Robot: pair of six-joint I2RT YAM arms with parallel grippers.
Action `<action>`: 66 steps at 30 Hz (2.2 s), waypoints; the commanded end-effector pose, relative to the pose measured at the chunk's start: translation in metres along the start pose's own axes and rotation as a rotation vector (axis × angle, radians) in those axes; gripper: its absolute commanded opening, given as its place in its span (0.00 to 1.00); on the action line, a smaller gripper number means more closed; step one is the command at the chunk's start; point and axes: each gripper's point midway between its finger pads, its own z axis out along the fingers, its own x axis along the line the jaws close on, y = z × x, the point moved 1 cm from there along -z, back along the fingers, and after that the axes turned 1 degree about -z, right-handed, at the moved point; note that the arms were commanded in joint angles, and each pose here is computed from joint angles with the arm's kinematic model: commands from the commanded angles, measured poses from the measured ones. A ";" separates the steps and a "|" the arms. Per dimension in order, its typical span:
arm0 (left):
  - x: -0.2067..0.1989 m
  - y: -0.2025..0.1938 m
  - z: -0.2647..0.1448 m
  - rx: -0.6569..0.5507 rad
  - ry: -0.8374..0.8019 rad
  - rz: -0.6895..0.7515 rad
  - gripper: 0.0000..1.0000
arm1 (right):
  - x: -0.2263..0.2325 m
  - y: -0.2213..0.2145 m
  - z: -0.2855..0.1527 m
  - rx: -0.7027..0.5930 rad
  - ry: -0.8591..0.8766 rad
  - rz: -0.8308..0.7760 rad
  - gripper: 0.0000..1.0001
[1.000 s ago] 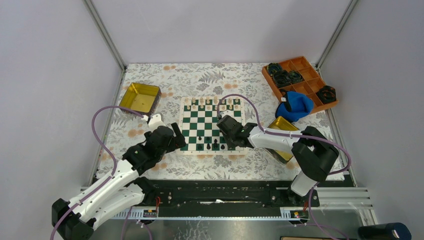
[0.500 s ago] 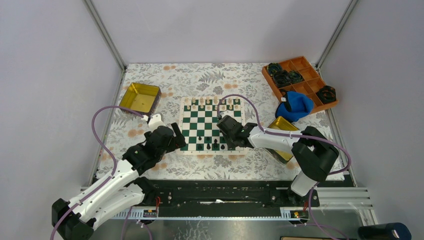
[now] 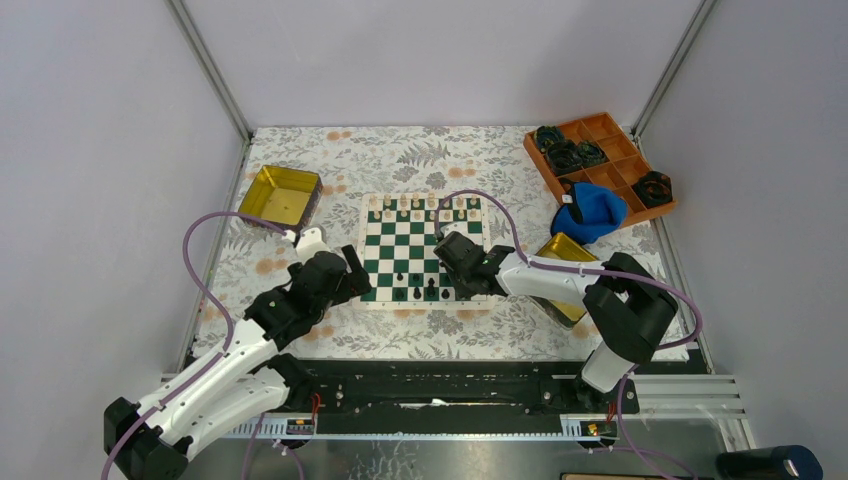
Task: Set up the chess pieces on the board
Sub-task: Place the chess piece on the chessboard, then pick up the chess piece from the storage box.
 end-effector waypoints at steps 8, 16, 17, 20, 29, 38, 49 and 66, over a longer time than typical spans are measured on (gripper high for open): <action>-0.001 0.005 0.003 -0.026 0.003 -0.025 0.99 | 0.009 0.001 -0.002 0.001 0.035 -0.011 0.00; -0.001 0.005 0.003 -0.028 0.001 -0.027 0.99 | 0.007 -0.001 0.001 0.008 0.024 -0.016 0.19; -0.001 0.005 0.003 -0.028 0.002 -0.027 0.99 | 0.007 -0.002 0.001 0.008 0.025 -0.016 0.22; -0.001 0.005 0.003 -0.027 0.001 -0.027 0.99 | 0.007 -0.001 0.000 0.004 0.026 -0.016 0.31; -0.001 0.005 0.002 -0.028 -0.001 -0.028 0.99 | 0.005 0.008 -0.011 -0.029 0.026 -0.016 0.35; -0.001 0.005 0.002 -0.030 0.000 -0.027 0.99 | -0.007 0.026 -0.052 -0.123 0.019 0.013 0.35; -0.004 0.005 0.003 -0.030 -0.015 -0.024 0.99 | -0.101 0.031 -0.100 -0.271 -0.280 0.241 0.46; -0.008 0.001 -0.001 -0.029 -0.075 -0.043 0.99 | -0.220 -0.035 -0.082 -0.214 -0.478 0.751 0.42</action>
